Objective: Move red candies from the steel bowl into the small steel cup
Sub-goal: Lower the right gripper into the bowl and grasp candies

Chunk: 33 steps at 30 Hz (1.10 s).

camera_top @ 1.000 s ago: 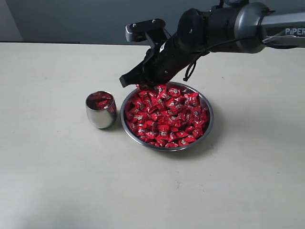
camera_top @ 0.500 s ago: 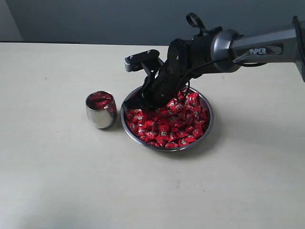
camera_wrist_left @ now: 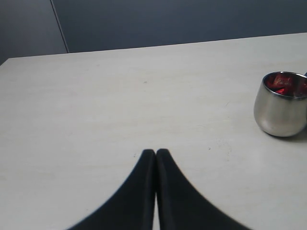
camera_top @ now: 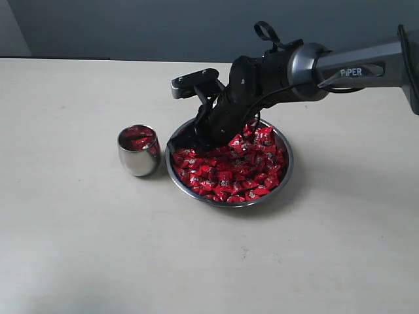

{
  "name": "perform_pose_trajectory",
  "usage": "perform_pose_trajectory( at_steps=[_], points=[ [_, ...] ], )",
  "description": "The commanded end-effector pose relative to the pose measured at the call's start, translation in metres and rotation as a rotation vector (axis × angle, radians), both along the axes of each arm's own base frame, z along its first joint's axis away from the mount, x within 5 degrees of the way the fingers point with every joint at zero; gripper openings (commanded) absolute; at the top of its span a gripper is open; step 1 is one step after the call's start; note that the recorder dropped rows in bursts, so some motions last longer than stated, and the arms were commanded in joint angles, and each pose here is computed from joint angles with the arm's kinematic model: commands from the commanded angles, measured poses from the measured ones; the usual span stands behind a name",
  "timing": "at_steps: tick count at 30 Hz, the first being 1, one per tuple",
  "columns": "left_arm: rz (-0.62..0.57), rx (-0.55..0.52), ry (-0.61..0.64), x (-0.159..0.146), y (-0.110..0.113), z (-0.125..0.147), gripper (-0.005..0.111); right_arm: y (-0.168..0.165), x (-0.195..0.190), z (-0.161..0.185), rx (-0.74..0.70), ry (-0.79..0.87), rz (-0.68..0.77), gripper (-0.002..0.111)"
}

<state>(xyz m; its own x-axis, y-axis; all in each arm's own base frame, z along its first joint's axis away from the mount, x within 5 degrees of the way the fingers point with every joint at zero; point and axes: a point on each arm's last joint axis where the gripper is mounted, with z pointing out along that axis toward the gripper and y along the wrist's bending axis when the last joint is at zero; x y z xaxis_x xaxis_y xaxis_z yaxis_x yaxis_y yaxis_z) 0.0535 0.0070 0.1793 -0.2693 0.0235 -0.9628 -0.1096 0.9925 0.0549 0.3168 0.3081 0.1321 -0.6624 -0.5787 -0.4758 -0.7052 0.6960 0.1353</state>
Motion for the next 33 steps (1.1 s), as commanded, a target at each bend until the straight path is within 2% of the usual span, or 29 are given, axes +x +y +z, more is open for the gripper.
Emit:
perform_pose_trajectory(
  at_steps=[1,11,14,18,20,25,29,30,31,32,33],
  points=[
    [-0.008,0.002,-0.018,0.0,0.0,0.004,0.0,0.001,0.002,0.001,0.018,-0.015,-0.01,0.0],
    [-0.008,0.002,-0.018,0.0,0.0,0.004,0.0,0.0,0.0,0.017,0.037,-0.027,-0.007,0.001],
    [-0.008,0.002,-0.018,0.0,0.0,0.004,0.0,-0.001,-0.001,0.018,0.036,-0.023,-0.007,0.013],
    [-0.008,0.002,-0.018,0.0,0.0,0.004,0.0,0.0,0.0,0.012,0.032,-0.012,-0.011,0.037],
    [-0.008,0.002,-0.018,0.0,0.0,0.004,0.0,0.0,0.0,0.008,0.027,-0.008,-0.012,0.044],
    [-0.008,0.002,-0.018,0.0,0.0,0.004,0.0,0.001,0.003,-0.001,0.026,-0.016,-0.021,0.041],
    [-0.008,0.002,-0.018,0.0,0.0,0.004,0.0,0.002,0.003,-0.01,0.018,-0.008,-0.025,0.034],
    [-0.008,0.002,-0.018,0.0,0.0,0.004,0.0,0.002,0.003,-0.01,0.018,-0.008,-0.025,0.03],
    [-0.008,0.002,-0.018,0.0,0.0,0.004,0.0,0.002,0.003,-0.007,0.022,-0.015,-0.024,0.013],
    [-0.008,0.002,-0.018,0.0,0.0,0.004,0.0,0.002,0.004,-0.003,0.029,-0.023,-0.024,0.003],
    [-0.008,0.002,-0.018,0.0,0.0,0.004,0.0,0.002,0.003,0.007,0.044,-0.039,-0.024,0.0]
  ],
)
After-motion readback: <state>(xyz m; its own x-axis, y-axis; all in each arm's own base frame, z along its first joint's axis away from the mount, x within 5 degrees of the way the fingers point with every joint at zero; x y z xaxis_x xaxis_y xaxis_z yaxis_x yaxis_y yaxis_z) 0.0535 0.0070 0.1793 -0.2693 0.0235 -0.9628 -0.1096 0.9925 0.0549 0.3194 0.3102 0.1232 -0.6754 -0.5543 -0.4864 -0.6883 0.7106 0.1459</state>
